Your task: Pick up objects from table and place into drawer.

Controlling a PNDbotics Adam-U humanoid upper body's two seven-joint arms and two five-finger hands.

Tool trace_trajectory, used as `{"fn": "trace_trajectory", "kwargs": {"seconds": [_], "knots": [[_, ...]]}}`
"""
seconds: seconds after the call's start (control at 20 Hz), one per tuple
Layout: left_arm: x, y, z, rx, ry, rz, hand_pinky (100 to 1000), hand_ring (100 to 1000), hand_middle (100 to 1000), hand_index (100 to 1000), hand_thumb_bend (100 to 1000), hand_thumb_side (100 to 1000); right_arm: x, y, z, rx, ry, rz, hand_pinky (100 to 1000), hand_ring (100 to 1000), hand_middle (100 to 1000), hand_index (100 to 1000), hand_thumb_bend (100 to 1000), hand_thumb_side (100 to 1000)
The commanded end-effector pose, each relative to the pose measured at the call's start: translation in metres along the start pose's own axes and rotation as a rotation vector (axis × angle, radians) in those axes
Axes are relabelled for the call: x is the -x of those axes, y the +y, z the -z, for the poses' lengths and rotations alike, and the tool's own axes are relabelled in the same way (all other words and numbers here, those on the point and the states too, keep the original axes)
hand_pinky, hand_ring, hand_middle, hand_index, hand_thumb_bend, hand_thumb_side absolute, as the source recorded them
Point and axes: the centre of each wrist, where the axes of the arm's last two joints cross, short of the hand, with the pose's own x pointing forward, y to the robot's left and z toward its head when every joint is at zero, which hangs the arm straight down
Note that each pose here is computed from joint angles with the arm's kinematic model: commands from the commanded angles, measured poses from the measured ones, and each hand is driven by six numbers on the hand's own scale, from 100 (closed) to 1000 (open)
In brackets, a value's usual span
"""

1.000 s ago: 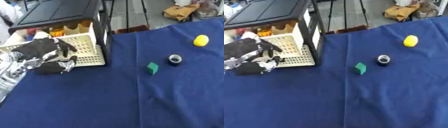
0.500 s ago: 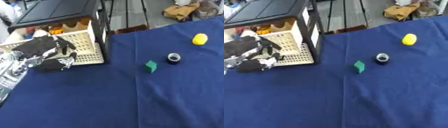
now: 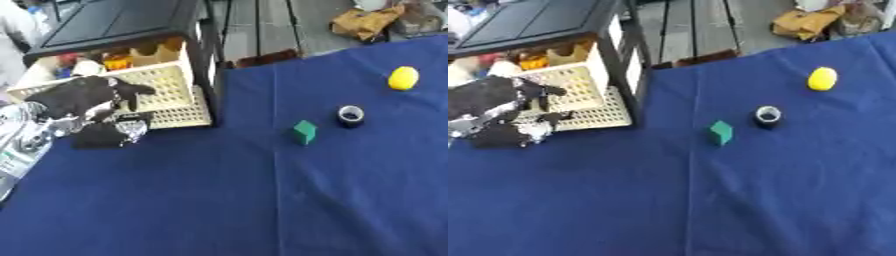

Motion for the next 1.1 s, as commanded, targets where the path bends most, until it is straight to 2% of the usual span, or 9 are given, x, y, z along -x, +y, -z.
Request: {"fn": "trace_trajectory", "kwargs": {"seconds": [0.05, 0.4, 0.65, 0.8, 1.1], "knots": [[0.0, -0.005, -0.008, 0.099, -0.035, 0.044, 290, 478, 601, 974, 100, 1000, -0.006, -0.002, 0.004, -0.014, 0.002, -0.019, 436, 608, 519, 583, 100, 970], [0.003, 0.01, -0.025, 0.158, -0.047, 0.044, 291, 479, 599, 977, 100, 1000, -0.007, -0.003, -0.001, 0.004, 0.016, -0.016, 439, 610, 520, 584, 100, 968], [0.007, 0.023, -0.031, 0.176, 0.033, 0.031, 284, 503, 655, 1000, 100, 1000, -0.007, -0.003, -0.001, 0.005, 0.018, -0.012, 439, 610, 519, 583, 100, 968], [0.011, 0.024, -0.031, 0.177, 0.07, -0.002, 280, 511, 686, 1000, 100, 1000, -0.007, -0.002, -0.001, 0.0, 0.019, -0.015, 438, 609, 519, 583, 100, 968], [0.02, 0.015, -0.025, 0.194, 0.125, -0.035, 386, 583, 766, 1000, 100, 1000, -0.006, -0.003, 0.001, -0.005, 0.014, -0.02, 438, 609, 518, 584, 100, 969]]}}
